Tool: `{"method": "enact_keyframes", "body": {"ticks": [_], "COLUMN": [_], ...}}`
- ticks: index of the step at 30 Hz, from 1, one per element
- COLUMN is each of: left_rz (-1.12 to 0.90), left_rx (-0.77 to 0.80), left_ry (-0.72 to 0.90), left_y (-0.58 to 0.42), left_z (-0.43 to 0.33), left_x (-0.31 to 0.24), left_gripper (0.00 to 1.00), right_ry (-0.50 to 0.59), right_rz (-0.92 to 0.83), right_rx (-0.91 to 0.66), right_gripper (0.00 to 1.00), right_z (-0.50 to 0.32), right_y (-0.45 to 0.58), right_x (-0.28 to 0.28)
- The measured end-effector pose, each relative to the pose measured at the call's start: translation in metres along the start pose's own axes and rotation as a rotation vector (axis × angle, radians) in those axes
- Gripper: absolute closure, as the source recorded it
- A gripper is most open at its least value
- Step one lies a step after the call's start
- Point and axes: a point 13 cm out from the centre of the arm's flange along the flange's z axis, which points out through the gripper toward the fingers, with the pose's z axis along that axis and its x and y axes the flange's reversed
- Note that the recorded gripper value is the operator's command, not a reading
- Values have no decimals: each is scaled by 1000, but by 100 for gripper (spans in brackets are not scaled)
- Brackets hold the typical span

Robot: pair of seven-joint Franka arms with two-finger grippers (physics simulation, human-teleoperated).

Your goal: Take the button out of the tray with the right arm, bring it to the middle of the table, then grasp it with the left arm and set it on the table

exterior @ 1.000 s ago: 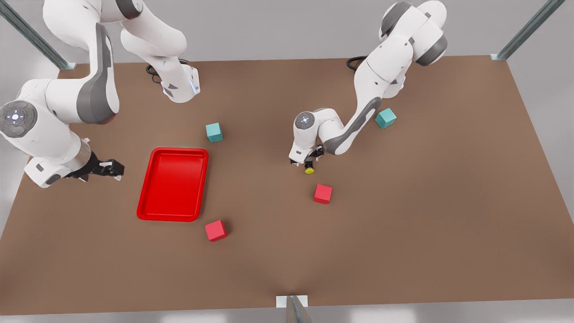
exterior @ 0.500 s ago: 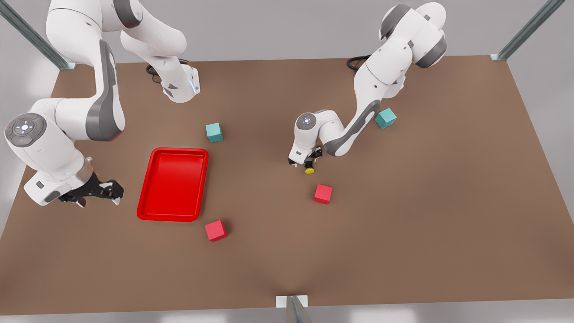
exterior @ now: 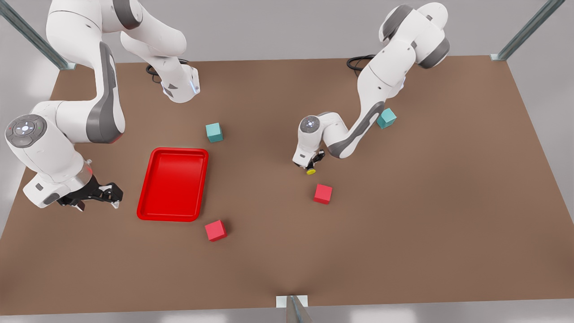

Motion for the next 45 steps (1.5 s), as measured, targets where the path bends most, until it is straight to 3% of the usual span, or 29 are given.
{"method": "enact_keyframes", "body": {"ticks": [9,16,18,22,27,30,35,45], "left_rz": [-17,-300,-360,-471,-615,-766,-936,-1054], "left_rx": [28,55,-33,-371,-793,-966,-1004,-975], "left_ry": [71,-23,-136,-474,-733,-854,-911,-1022], "left_y": [-12,0,5,49,125,165,170,169], "left_z": [-63,-161,-169,-172,-127,-100,-65,-11], "left_x": [7,-121,-144,-160,-122,-103,-89,-65], "left_gripper": [72,72,72,72,72,72,72,73], "right_ry": [-14,-24,-24,-22,-27,-31,-32,-26], "right_rz": [1,-2,-2,-3,-4,-4,2,-2], "right_rx": [0,0,-1,-2,-2,-1,0,-2], "right_gripper": [0,0,0,0,0,0,0,0], "right_z": [3,2,4,6,6,5,6,5], "right_y": [-2,-1,-1,0,0,0,-4,-2], "right_x": [-4,-7,-7,-7,-9,-10,-10,-8]}}
